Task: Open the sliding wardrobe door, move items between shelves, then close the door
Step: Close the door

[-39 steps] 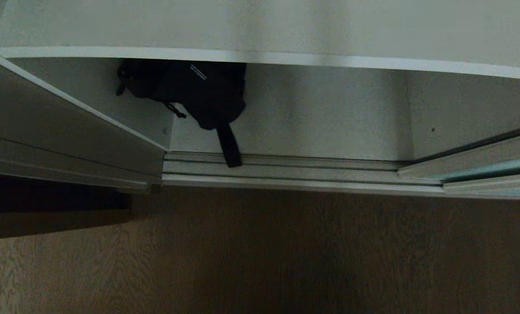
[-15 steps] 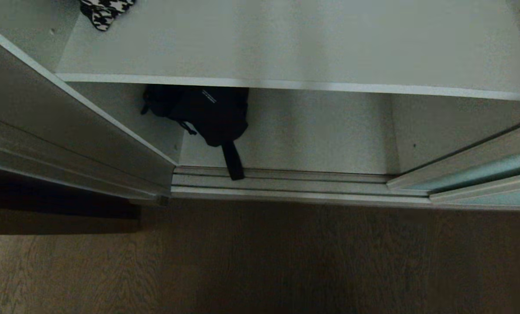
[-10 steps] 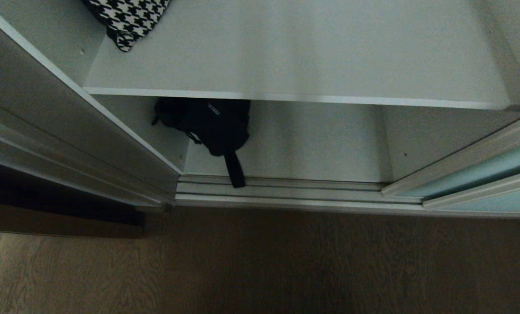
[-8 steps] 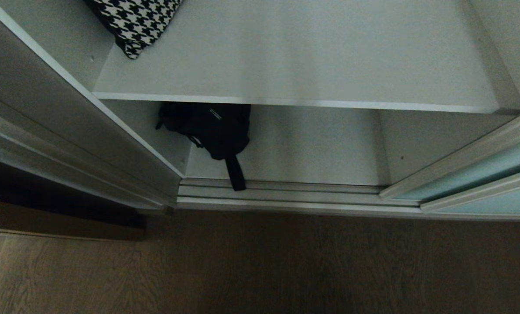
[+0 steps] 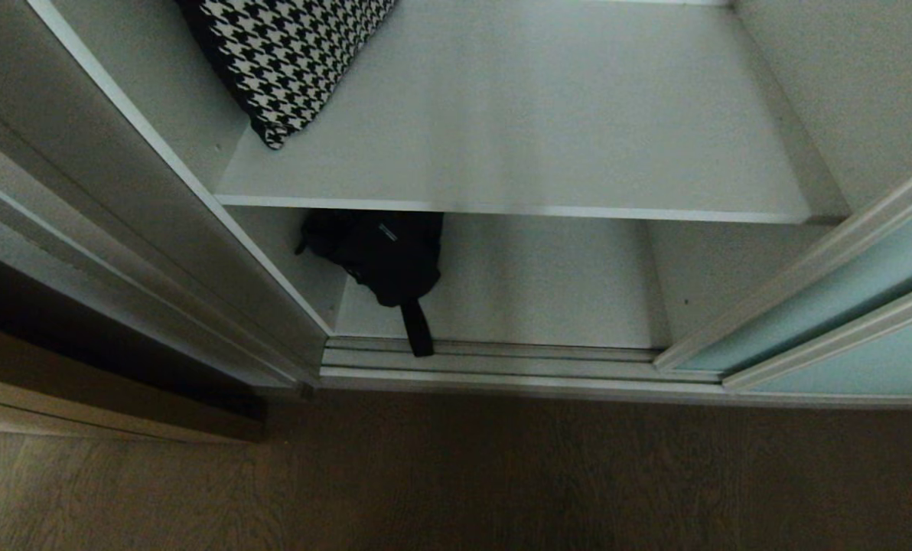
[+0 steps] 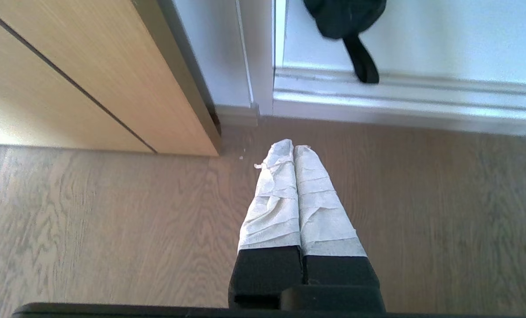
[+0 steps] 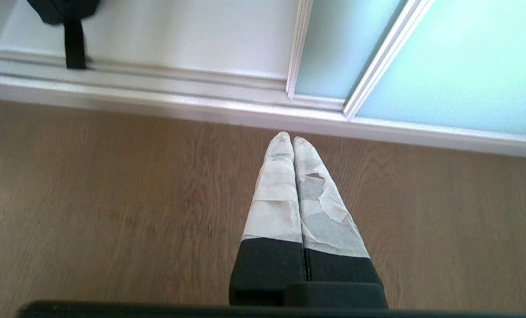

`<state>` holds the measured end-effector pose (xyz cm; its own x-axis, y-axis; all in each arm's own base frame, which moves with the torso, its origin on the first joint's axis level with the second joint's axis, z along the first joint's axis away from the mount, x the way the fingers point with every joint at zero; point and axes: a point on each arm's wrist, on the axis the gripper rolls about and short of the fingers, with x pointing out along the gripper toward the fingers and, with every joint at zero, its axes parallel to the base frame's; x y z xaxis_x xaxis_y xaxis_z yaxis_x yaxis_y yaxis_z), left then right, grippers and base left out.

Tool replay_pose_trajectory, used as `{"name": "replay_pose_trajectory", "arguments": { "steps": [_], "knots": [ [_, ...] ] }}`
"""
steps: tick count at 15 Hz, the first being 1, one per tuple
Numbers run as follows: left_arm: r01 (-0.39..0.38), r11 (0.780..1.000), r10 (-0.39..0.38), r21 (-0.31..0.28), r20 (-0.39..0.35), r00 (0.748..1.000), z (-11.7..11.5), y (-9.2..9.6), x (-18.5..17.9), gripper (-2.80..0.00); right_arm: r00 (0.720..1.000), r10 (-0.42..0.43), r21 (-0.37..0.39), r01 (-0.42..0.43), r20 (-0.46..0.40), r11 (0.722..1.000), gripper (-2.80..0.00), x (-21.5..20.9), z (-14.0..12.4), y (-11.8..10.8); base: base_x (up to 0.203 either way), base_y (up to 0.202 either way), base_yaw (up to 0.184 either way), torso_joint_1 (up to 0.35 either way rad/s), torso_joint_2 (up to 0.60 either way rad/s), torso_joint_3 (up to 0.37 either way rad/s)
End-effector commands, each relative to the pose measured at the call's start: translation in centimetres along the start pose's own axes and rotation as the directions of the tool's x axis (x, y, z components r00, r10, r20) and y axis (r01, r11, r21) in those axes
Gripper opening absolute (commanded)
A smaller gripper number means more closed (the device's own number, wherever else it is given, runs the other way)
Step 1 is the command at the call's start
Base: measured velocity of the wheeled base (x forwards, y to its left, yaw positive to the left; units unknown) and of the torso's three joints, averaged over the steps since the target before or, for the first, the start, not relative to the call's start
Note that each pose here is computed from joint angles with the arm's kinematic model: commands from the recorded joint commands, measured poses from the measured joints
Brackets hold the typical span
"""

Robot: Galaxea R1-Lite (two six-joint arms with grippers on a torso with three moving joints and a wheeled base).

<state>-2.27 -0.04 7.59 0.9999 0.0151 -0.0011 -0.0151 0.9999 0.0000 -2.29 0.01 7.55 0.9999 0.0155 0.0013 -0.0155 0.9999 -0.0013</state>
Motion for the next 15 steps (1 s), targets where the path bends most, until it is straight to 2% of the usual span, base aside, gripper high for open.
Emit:
{"name": "replay_pose_trajectory", "arguments": {
  "steps": [1, 10, 15],
  "knots": [
    [0.000, 1.000, 0.000, 0.000, 0.000, 1.000, -0.02, 0.00, 0.01, -2.80, 1.000, 0.000, 0.000, 0.000, 0.003, 1.000, -2.80, -0.03, -0.01, 0.00, 0.000, 0.000, 0.000, 0.007, 0.01, 0.203],
    [-0.002, 1.000, 0.002, -0.002, 0.000, 1.000, 0.00, 0.00, 0.01, -2.80, 1.000, 0.000, 0.000, 0.000, 0.003, 1.000, -2.80, -0.03, -0.01, 0.00, 0.000, 0.000, 0.000, 0.005, 0.00, 0.205],
    [0.000, 1.000, 0.000, -0.002, 0.000, 1.000, -0.02, 0.00, 0.01, -2.80, 1.000, 0.000, 0.000, 0.000, 0.003, 1.000, -2.80, -0.03, -0.01, 0.00, 0.000, 0.000, 0.000, -0.001, 0.00, 0.007]
  ]
}}
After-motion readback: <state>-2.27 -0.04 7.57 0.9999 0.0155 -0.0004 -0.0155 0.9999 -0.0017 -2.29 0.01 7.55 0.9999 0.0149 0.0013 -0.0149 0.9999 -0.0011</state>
